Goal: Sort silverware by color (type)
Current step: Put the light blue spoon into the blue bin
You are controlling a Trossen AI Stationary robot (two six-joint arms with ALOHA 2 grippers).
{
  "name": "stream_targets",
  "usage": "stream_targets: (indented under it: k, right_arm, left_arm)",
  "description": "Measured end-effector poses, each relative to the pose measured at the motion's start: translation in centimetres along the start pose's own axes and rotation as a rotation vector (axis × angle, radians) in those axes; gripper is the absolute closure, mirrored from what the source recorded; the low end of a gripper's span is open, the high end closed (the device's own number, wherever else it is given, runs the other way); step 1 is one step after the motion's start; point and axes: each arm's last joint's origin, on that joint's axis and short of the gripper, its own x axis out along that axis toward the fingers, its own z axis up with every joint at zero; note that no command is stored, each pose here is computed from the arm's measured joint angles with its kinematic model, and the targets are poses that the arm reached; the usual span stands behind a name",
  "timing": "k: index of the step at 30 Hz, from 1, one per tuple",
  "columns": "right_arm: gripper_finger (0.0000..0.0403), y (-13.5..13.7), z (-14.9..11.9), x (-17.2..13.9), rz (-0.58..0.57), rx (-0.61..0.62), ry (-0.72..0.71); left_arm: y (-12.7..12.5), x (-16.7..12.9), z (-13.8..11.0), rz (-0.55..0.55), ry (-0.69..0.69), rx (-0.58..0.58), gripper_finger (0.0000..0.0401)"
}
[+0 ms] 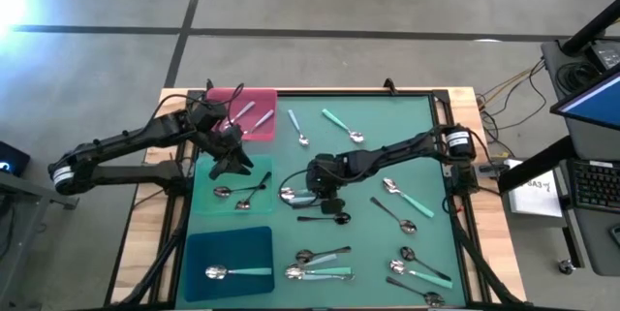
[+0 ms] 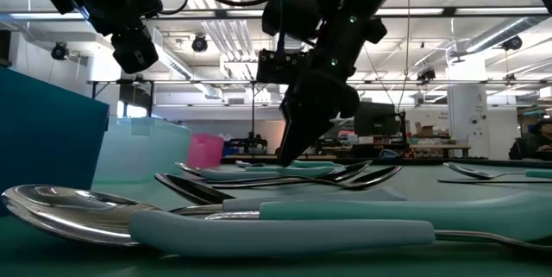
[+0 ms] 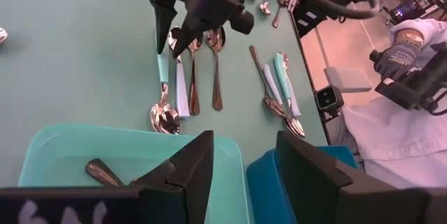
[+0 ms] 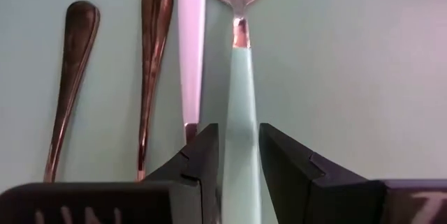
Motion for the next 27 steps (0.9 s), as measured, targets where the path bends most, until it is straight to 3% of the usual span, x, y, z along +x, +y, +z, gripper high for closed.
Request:
stream_targets:
  k: [10,16,20,27]
  right_arm:
    - [0.0309,-0.1,-0.3,2.0,0.0,0.003,0.006]
    - [0.0358,-0.3,-0.2,1.9,-0.001,0.008,0.009]
    - [0.0358,-0.6,-0.1,1.7,-0.003,0.015,0.027]
    - [0.0358,-2.5,1.1,-0.2,-0.043,-0.011,0.063]
  left_arm:
    - [0.0,0.1,0.0,-0.003,0.005,0.0,0.026]
    - [0.5,0.6,-0.6,0.0,0.028,-0.023,0.026]
    - [1.2,1.4,-1.3,0.0,0.019,-0.037,0.026]
    - [1.2,1.5,-0.5,-0.006,-0.046,0.09,0.026]
